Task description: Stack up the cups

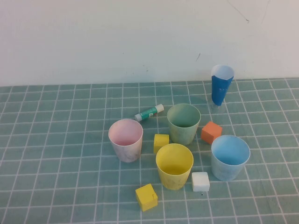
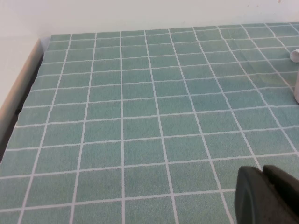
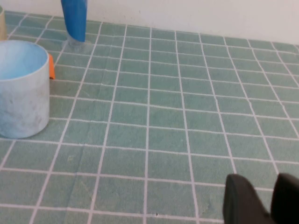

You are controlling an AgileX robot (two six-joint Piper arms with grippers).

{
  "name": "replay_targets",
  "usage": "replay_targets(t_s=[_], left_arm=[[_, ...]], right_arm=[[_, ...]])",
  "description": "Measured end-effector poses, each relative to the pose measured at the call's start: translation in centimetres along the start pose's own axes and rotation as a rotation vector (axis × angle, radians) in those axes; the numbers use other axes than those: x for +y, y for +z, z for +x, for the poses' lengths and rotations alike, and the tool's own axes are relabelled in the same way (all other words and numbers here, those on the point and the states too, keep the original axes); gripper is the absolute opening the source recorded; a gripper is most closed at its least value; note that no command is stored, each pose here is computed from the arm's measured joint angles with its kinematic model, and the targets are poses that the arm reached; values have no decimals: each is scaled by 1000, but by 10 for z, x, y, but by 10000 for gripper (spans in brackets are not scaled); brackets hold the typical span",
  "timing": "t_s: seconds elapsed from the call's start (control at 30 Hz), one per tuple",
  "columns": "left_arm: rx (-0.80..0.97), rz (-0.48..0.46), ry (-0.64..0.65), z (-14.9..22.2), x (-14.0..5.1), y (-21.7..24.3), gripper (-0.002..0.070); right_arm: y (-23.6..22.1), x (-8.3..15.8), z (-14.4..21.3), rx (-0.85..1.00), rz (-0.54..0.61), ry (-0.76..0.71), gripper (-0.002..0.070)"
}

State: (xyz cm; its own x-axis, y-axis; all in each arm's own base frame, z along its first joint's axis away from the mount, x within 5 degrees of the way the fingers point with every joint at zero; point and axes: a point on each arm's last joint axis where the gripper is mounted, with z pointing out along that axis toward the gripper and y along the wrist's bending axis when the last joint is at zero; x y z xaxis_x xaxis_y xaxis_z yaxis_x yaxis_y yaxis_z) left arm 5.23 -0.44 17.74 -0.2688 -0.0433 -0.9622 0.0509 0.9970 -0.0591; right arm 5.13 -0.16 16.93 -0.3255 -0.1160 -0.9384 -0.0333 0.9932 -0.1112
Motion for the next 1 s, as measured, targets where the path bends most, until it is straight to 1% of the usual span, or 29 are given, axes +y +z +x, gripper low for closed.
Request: replay_targets(t_s=[0.43,0.47,0.53,0.67,0.7,0.77,0.87,1.0], left_arm=[[0,3,-8,0,0,0,-3],[-6,11,-39,-1,-1,0,-3],[-17,43,-154,-1,-4,0,-4],[-17,156,-576,-4,-13,0,-3],[-18,180,-659,-5,-15,-1,-3],[-25,208,-760,-7,-16,-1,-3],[-33,226,-827,-9,-17,-1,-3],[-37,231,-844,-10,-17,-2,-3]], right_arm=[[0,0,0,0,0,0,155],[0,0,0,0,0,0,155],[0,0,0,0,0,0,155],[0,0,0,0,0,0,155],[0,0,0,0,0,0,155],[0,0,0,0,0,0,155],[0,0,0,0,0,0,155],[0,0,0,0,0,0,155]])
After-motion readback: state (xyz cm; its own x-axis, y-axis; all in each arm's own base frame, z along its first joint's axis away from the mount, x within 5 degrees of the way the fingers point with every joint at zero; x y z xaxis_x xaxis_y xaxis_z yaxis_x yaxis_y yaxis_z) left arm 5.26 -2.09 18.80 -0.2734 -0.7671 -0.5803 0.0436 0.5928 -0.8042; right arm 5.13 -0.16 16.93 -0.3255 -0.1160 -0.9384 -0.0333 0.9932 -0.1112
